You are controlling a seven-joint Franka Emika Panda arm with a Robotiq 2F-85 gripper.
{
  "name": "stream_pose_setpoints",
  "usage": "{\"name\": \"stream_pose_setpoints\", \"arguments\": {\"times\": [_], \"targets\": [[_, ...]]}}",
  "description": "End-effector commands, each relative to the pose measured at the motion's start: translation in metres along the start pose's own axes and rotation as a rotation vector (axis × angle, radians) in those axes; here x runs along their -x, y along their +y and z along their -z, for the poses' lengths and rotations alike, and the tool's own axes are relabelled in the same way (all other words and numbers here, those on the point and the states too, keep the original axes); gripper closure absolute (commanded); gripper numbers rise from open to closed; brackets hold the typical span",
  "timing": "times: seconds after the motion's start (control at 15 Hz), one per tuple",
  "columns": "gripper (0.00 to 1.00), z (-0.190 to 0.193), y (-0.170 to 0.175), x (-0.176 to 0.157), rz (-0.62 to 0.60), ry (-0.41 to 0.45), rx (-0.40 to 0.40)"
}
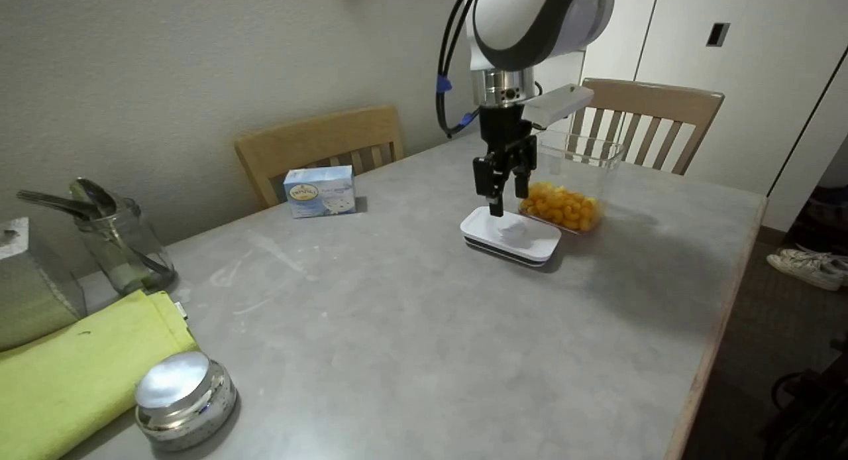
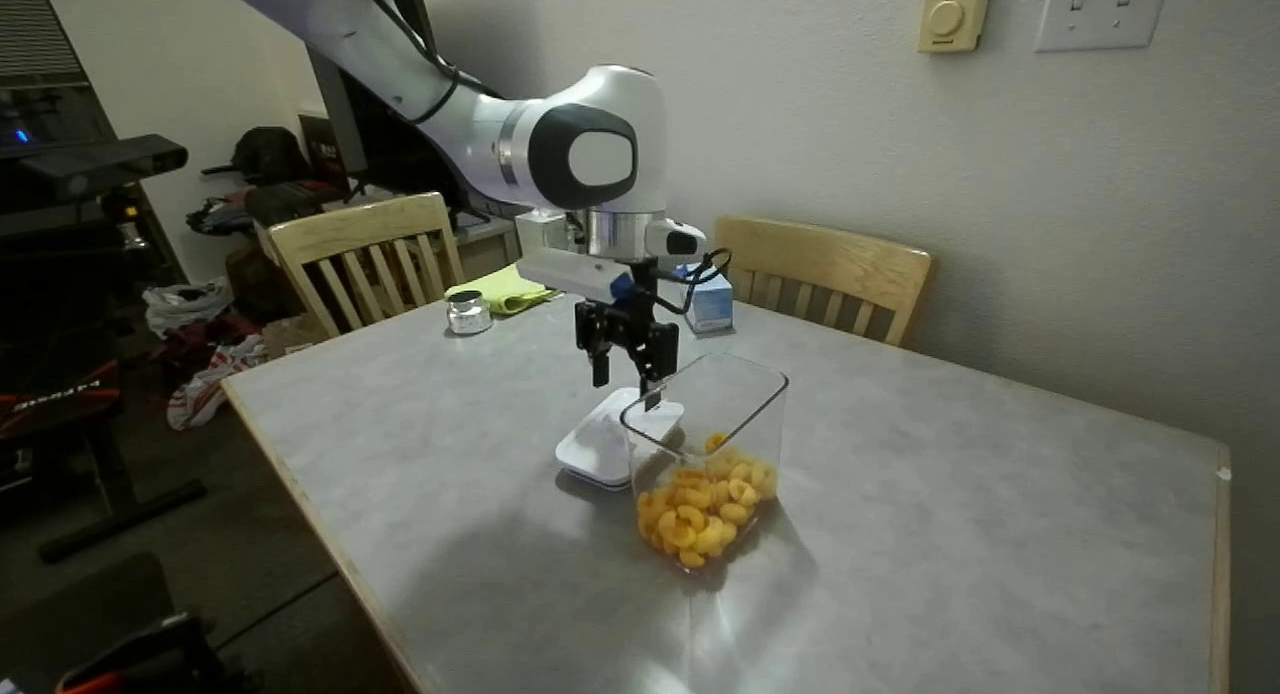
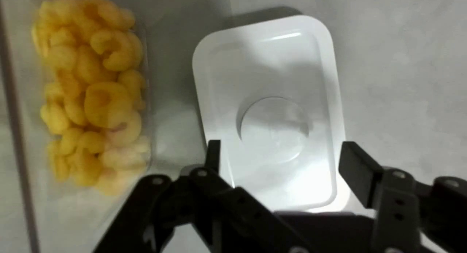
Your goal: Press the button atop the lid and then put the lid on the table
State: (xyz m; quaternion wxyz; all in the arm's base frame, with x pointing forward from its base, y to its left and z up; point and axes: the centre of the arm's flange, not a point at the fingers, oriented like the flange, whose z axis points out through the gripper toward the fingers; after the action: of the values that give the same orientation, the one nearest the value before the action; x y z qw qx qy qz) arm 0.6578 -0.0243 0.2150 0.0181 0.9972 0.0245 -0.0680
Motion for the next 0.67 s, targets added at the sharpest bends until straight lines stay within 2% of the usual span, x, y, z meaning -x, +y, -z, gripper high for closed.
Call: {"name": "stream_pose_setpoints", "arguments": {"times": [0.0, 0.27, 0.6], "targets": [[0.00, 0.043, 0.015, 0.012, 0.003, 0.055, -0.020], [0.00, 0.107, 0.021, 0.015, -0.025, 0.130, -0.015], [0.00, 0.157, 0.023, 0.024, -0.074, 0.130, -0.002]]}}
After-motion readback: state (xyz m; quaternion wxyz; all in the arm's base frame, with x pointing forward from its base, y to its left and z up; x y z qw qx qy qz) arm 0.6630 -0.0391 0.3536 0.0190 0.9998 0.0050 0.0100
